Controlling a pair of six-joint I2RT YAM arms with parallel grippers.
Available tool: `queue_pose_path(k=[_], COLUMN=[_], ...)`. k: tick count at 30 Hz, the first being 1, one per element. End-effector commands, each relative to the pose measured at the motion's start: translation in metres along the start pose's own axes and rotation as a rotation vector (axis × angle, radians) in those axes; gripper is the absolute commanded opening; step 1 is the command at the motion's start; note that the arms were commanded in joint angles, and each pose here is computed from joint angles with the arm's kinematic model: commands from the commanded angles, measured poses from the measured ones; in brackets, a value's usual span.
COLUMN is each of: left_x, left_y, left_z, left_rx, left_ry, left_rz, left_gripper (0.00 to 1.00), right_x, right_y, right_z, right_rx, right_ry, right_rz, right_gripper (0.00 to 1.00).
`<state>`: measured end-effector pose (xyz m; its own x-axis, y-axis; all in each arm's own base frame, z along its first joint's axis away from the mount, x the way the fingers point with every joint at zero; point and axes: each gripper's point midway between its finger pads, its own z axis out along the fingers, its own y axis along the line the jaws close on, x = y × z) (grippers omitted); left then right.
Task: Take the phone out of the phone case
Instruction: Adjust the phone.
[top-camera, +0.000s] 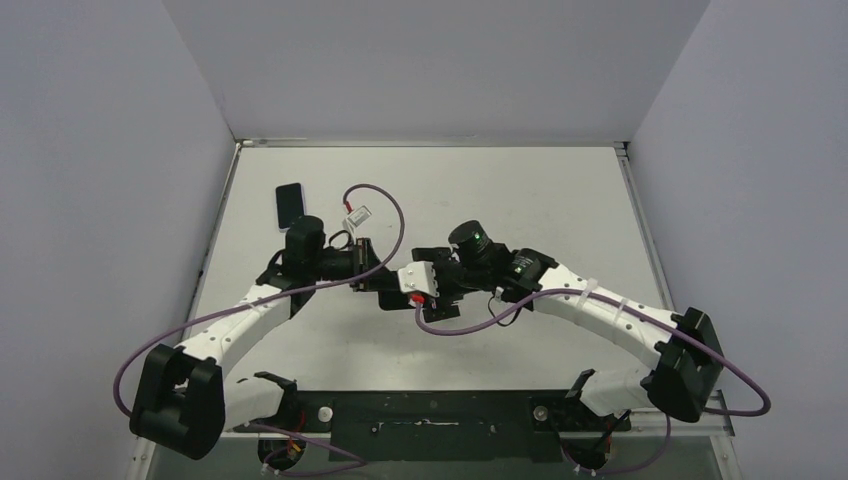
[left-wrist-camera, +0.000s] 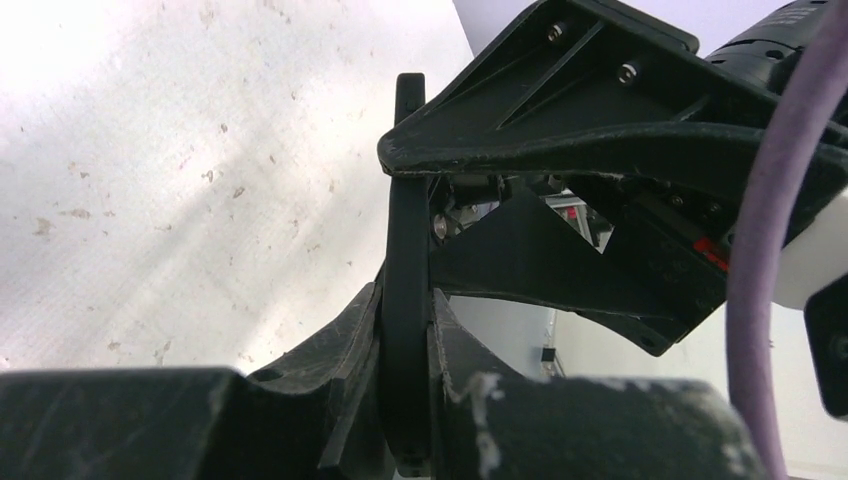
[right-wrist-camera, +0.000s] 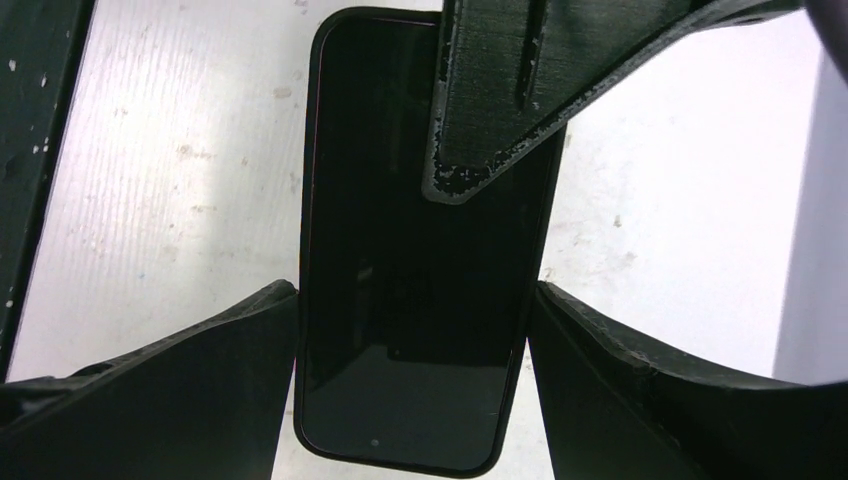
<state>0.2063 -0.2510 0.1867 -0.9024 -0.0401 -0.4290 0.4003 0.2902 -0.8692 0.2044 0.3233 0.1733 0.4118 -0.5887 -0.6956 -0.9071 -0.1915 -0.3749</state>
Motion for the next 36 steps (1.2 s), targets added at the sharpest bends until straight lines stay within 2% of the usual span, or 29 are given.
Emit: queue_pose_path(k=[1, 2, 3, 12, 16, 20, 28, 36], left_x=[-0.025, -0.030, -0.034, -0.068, -0.073, -0.080, -0.084, -0.089], left_y=[-0.023, -0.024, -0.023, -0.028, -0.028, -0.036, -0.050, -0.069], left_z=[-0.010, -0.012, -0.014, -0.046, -0.060, -0.076, -0.091, -0.094], left_rx=[-0.007, -0.022, -0.033, 0.009, 0.018, 0.047, 0.145, 0.228], left_ry=[-0.137, -0.180, -0.219, -0.658, -0.775, -0.878, -1.010, -1.115], left_rz=[0.135, 0.130, 0.115, -0.006, -0.038, -0.052, -0.106, -0.141], left_gripper=[0.00, 0.00, 0.00, 0.00, 0.00, 0.00, 0.00, 0.00], right_x=[-0.045, -0.044, -0.041, -0.044, -0.043, -0.030, -0.029, -0.045], right_y=[-0.050, -0.054, -0.056, -0.088, -0.088, -0.086, -0.074, -0.067], right_z=[-0.039, -0.046, -0.051, -0.131, -0.152, -0.155, -0.136, -0.109], right_rx=[0.269, 0.301, 0.332, 0.632, 0.733, 0.787, 0.667, 0.497], right_ry=[-0.182, -0.199, -0.215, -0.516, -0.680, -0.744, -0.893, -0.979], right_rz=[-0.010, 0.015, 0.053, 0.513, 0.783, 0.939, 1.171, 1.300], right_gripper=[0.82, 0.97, 1.00, 1.00, 1.00, 1.00, 1.00, 1.00])
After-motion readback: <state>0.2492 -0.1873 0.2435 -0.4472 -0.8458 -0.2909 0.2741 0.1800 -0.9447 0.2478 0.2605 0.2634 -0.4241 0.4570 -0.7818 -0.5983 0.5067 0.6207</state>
